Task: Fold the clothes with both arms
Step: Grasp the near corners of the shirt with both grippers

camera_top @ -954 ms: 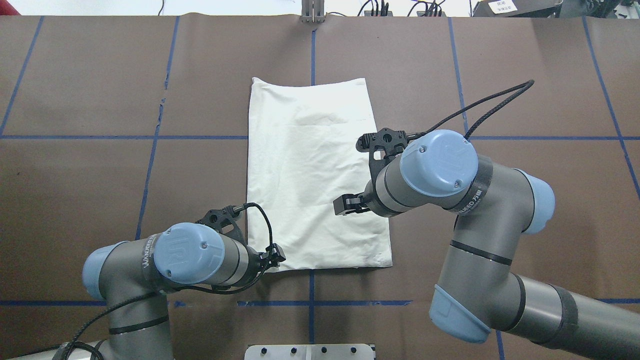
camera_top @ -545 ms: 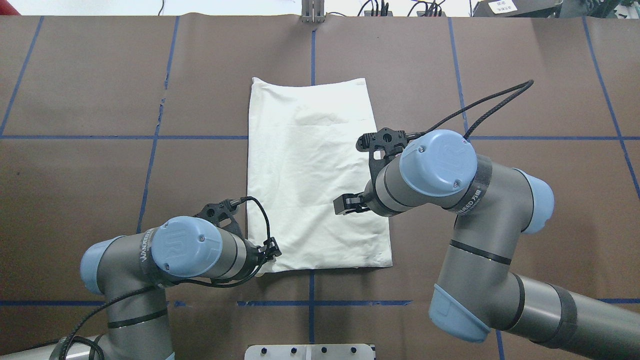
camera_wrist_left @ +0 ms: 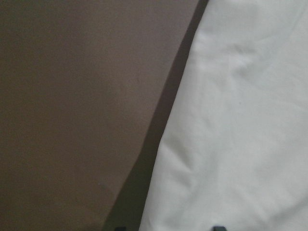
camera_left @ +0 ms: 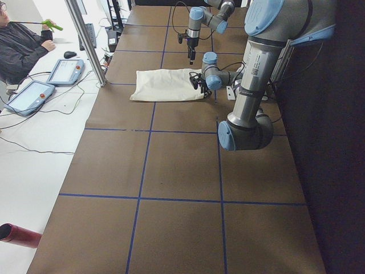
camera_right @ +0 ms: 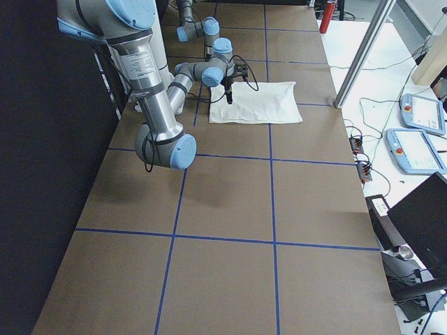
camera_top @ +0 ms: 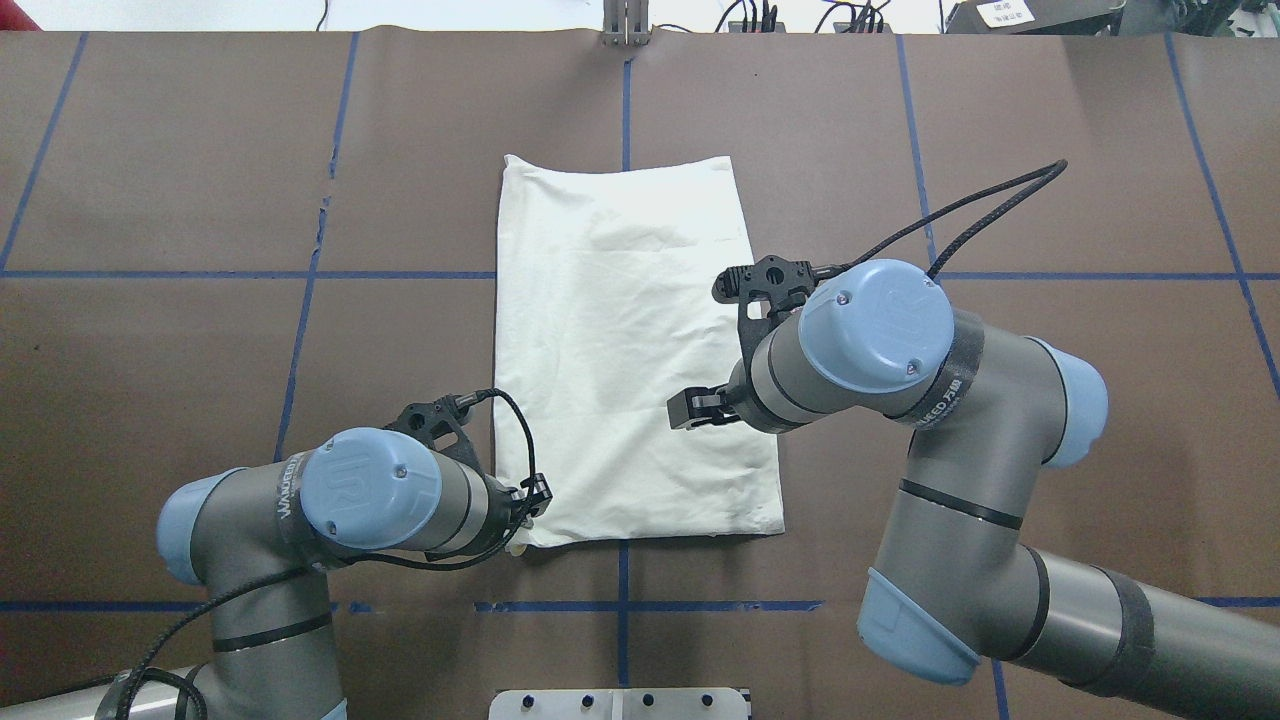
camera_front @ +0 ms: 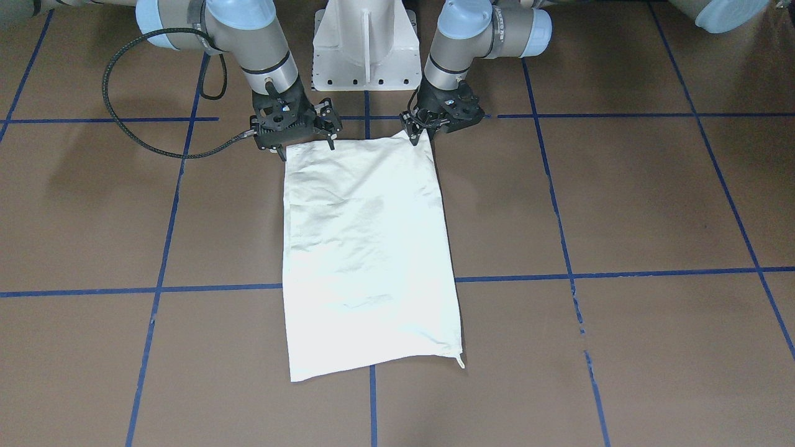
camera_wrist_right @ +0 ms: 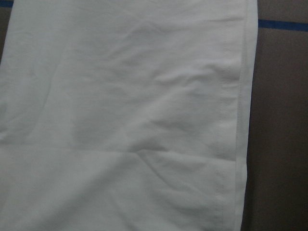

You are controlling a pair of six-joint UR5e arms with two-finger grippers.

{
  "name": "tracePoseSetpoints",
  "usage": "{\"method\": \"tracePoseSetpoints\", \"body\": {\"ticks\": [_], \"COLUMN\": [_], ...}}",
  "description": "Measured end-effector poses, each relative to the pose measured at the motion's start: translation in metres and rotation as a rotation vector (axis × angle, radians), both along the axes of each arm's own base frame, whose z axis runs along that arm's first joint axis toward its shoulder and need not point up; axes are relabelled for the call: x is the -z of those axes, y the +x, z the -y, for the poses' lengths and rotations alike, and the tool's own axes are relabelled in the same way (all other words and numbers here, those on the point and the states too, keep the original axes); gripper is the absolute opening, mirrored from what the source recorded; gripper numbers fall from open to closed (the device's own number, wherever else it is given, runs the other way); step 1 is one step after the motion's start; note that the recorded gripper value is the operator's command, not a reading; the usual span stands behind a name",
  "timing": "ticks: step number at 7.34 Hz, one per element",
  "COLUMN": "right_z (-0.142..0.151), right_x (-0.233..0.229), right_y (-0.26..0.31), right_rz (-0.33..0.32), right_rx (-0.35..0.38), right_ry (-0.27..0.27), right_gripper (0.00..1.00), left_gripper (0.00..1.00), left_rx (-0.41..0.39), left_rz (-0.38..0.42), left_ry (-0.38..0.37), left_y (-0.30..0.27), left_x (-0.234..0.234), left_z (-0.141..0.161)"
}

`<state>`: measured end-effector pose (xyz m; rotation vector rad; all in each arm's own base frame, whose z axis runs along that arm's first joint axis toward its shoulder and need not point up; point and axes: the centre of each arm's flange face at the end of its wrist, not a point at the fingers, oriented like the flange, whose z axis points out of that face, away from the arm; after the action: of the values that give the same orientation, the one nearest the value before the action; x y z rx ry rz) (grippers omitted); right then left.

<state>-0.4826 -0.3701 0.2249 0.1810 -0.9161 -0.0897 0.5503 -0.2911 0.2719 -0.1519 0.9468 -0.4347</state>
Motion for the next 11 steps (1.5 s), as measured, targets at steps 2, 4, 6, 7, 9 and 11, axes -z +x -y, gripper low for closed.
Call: {"method": "tracePoseSetpoints", "body": {"ticks": [2, 4, 6, 7, 9, 11], "right_z": [0.0, -0.006, -0.037, -0.054, -0.083, -0.089], "right_x": [0.001, -0.001, -0.009, -0.014, -0.027, -0.045], "right_y": [0.0, -0.004, -0.029, -0.04, -0.061, -0.078], "right_rz": [0.004, 0.008, 0.016, 0.028, 0.048, 0.018], "right_rx": [-0.009, -0.037, -0.15, -0.221, -0.339, -0.4], "right_ry": [-0.011, -0.065, -0.262, -0.339, -0.419, -0.452], "right_gripper": [1.0, 1.0, 1.0, 1.0, 1.0, 1.0], "left_gripper": [0.0, 0.0, 0.0, 0.0, 0.0, 0.0], "left_rx": [-0.008, -0.029, -0.039, -0.042, -0.045, -0.046], "left_rz": [0.003, -0.012, -0.027, -0.03, -0.032, -0.033], "left_ry": [0.006, 0.025, 0.034, 0.039, 0.046, 0.047], "left_y": [-0.001, -0.004, -0.007, -0.008, -0.007, -0.007], "left_x": [-0.002, 0.005, 0.012, 0.013, 0.014, 0.014], "left_z": [-0.003, -0.006, -0.009, -0.009, -0.009, -0.009]}}
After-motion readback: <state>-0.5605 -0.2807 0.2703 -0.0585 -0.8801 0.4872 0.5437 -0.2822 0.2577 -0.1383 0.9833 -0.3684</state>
